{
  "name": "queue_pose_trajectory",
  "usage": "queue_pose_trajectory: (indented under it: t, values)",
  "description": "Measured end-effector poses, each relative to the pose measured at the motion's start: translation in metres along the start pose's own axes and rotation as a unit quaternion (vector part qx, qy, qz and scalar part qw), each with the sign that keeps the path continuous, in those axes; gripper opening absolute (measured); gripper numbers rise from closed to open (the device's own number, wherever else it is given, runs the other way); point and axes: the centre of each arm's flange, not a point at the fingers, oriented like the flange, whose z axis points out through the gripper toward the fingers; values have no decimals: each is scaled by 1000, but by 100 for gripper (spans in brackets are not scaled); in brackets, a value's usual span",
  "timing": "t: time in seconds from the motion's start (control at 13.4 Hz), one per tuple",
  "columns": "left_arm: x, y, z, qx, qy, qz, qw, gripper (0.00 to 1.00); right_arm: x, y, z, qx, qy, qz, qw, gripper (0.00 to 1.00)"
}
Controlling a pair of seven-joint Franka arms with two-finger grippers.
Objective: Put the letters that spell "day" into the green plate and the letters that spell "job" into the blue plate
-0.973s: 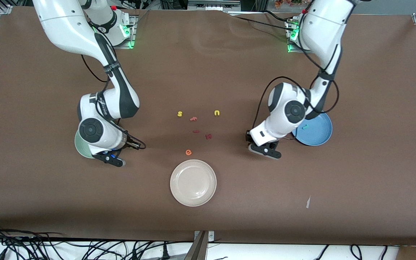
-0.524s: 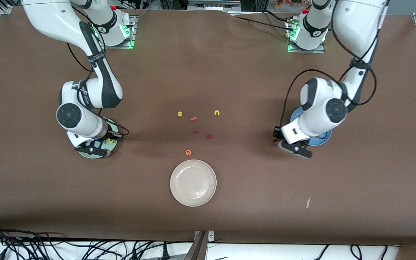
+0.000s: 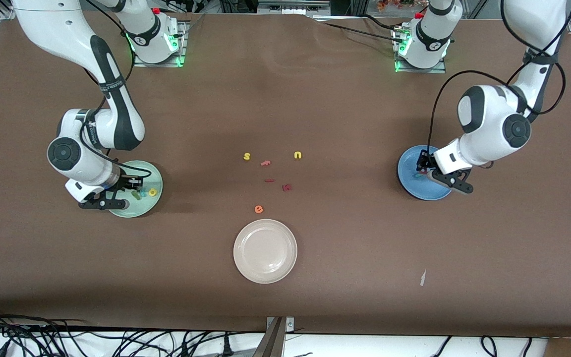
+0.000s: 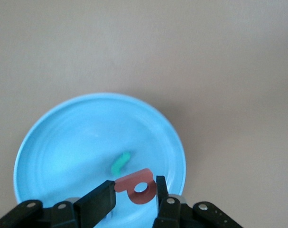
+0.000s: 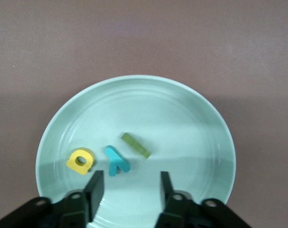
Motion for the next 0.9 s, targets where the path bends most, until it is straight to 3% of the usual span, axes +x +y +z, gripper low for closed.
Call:
queue_pose_trajectory:
  t: [0.07, 0.3, 0.52, 0.6, 0.9]
  values:
    - [-8, -5, -4, -4, -4, -1, 1000, 41, 1, -4, -5, 2, -7, -3, 1000, 69]
    - [-24, -22, -12, -9, -6, 2, 1000, 64, 9, -26, -47, 9, -59, -1, 998, 99]
    - [-27, -28, -17, -8, -1, 1, 1000, 95, 14, -51, -108, 11, -108, 9, 994, 100]
    - [-28, -30, -21, -7, 3, -1, 1000, 100, 13, -57, -124, 10, -119, 10, 993, 100]
    - [-32, -39, -43, 0, 23, -10, 1000, 100, 14, -63, -169, 6, -144, 13, 989, 100]
